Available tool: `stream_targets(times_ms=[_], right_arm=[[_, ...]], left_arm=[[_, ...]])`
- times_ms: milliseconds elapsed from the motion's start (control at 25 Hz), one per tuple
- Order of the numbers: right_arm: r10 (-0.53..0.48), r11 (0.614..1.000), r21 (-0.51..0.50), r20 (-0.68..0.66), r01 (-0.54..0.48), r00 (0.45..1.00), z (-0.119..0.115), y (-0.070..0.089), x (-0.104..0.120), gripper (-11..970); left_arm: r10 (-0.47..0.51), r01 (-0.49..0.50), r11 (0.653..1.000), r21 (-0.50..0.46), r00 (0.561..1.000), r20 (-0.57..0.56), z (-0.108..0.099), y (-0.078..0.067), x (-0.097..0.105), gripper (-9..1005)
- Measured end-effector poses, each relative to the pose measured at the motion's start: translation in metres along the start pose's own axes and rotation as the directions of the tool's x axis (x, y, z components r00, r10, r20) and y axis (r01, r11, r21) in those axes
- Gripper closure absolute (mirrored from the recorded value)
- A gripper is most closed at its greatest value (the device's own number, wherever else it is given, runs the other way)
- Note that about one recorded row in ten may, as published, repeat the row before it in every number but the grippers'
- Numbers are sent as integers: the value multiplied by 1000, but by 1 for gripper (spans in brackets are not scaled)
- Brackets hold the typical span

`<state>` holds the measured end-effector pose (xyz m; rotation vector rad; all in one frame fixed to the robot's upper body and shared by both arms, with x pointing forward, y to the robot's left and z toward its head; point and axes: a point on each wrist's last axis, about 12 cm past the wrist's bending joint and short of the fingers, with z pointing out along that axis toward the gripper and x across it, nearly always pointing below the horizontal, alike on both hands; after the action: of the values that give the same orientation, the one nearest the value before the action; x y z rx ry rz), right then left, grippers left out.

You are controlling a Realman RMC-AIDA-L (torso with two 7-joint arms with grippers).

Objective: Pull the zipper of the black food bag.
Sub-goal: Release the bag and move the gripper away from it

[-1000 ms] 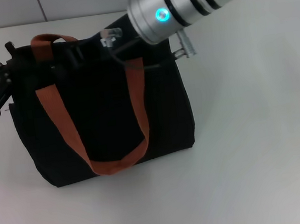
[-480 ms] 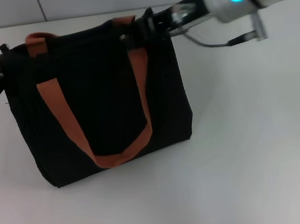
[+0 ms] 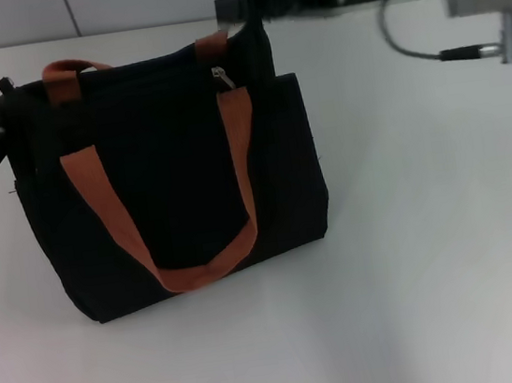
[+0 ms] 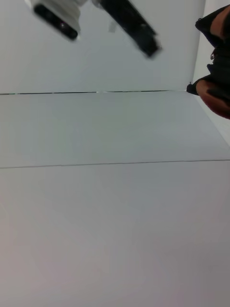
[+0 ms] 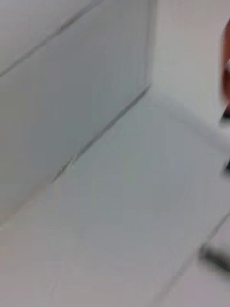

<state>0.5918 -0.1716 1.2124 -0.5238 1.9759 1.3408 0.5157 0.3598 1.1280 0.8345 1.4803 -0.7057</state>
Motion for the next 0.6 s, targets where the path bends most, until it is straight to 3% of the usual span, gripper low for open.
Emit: stream_targets(times_ms=[160,200,280,320,400,480,520,560,600], right_arm=[[-113,959,-232,208,161,972,-30,-10,20,862],[-190,905,-315,300,286,935,-45,-15,38,857],[-227,883,-331,321,333,920,-49,-16,44,787],[-315,821,-360,362,443,878,-59,-18,64,753],[-390,776,-362,367,516,845,-66,-20,83,683],[-416,764,-363,357,534,837,-67,-21,90,591],[-481,731,-370,316,573,818,-70,-24,107,546],[-481,731,-370,316,573,818,-70,-24,107,500],[-533,710,-380,260,593,805,-70,-26,123,454]], left_arm=[[-54,54,999,1,999,7,1,-4,5,956],[-74,74,997,2,997,10,0,-4,7,956],[-81,81,997,2,997,9,0,-5,8,959],[-88,88,996,-2,996,1,-1,-5,10,961],[-94,94,996,-6,996,-9,-3,-6,12,964],[-97,97,995,-5,995,-14,-3,-6,13,953],[-115,115,993,-2,993,-24,-3,-6,13,948],[-115,115,993,-2,993,-24,-3,-6,13,939],[-141,141,990,3,989,-38,-4,-6,14,930]])
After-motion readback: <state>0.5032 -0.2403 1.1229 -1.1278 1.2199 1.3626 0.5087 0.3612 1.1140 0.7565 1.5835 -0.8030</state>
